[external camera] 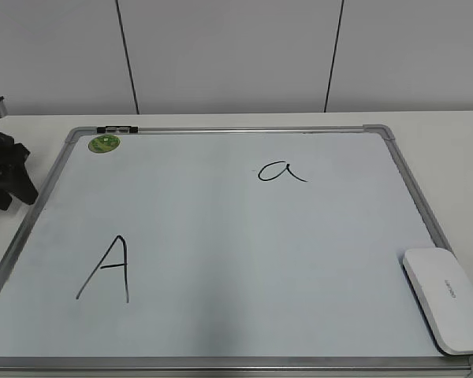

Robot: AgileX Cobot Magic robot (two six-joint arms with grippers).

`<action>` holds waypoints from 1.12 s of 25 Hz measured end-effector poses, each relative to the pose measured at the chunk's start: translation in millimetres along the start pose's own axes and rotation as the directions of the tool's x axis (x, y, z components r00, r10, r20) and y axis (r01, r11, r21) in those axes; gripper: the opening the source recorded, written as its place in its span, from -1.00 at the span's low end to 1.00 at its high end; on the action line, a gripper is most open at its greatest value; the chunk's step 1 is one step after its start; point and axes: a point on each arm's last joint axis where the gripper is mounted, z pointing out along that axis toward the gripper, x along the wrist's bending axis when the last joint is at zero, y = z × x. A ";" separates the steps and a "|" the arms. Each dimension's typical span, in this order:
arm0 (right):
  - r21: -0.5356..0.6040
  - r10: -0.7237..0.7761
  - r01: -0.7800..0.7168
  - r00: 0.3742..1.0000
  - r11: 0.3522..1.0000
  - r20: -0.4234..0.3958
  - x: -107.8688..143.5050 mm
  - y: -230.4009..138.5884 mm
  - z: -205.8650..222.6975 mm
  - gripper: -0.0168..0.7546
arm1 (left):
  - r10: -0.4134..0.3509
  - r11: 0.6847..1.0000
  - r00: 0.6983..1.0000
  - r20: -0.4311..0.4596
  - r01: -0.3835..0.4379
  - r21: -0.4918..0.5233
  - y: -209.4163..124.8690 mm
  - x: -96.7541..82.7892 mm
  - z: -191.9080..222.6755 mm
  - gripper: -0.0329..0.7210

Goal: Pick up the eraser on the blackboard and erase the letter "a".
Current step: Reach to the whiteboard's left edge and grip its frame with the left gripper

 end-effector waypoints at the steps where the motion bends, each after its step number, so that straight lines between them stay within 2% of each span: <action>1: 0.000 0.000 0.000 1.000 1.000 0.000 0.0 0.0 0.0 0.57 | -0.003 1.000 1.000 0.008 0.003 0.009 0.5 0.0 1.5 0.09; 13: 0.000 0.000 0.000 1.000 1.000 0.000 0.0 0.0 0.0 0.56 | -0.005 0.999 1.000 0.021 0.005 0.034 1.5 1.8 8.1 -0.13; 28: 0.000 0.000 0.000 1.000 1.000 0.000 0.0 0.0 0.0 0.56 | -0.020 0.997 0.999 0.033 0.017 0.078 -0.6 6.4 22.6 -0.16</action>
